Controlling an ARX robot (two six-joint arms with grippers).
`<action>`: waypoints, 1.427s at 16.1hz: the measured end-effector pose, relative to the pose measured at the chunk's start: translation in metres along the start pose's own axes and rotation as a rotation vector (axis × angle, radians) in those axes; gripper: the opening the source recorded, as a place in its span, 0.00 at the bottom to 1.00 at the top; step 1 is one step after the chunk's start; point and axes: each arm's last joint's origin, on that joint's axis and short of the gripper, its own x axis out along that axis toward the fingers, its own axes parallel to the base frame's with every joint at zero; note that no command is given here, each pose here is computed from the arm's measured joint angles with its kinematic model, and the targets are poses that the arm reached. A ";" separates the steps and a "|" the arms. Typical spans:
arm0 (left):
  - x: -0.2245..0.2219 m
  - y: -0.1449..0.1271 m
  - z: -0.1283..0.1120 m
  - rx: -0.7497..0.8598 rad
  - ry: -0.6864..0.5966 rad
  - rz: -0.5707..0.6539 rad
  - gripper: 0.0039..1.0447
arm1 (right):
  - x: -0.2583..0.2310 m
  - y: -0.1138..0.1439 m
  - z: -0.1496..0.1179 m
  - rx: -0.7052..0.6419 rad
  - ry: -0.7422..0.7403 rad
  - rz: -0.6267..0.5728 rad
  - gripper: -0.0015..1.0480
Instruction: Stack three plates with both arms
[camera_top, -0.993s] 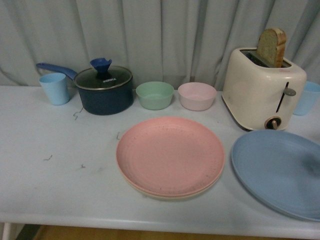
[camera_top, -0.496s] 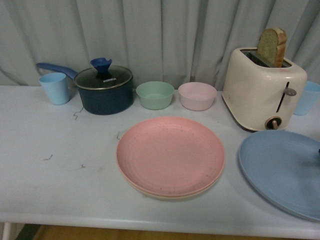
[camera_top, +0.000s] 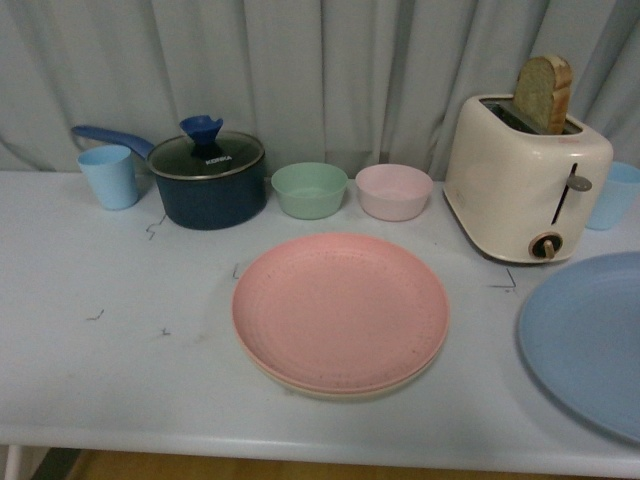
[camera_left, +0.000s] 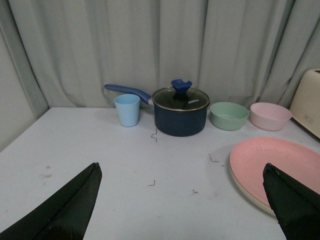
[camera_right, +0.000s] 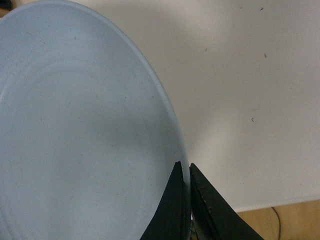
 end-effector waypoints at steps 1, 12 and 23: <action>0.000 0.000 0.000 0.000 0.000 0.000 0.94 | -0.017 -0.003 0.000 0.012 -0.029 0.017 0.03; 0.000 0.000 0.000 0.000 0.000 0.000 0.94 | -0.056 0.147 0.022 -0.162 -0.202 0.372 0.03; 0.000 0.000 0.000 0.000 0.000 0.000 0.94 | 0.026 0.207 0.003 -0.103 -0.086 0.377 0.03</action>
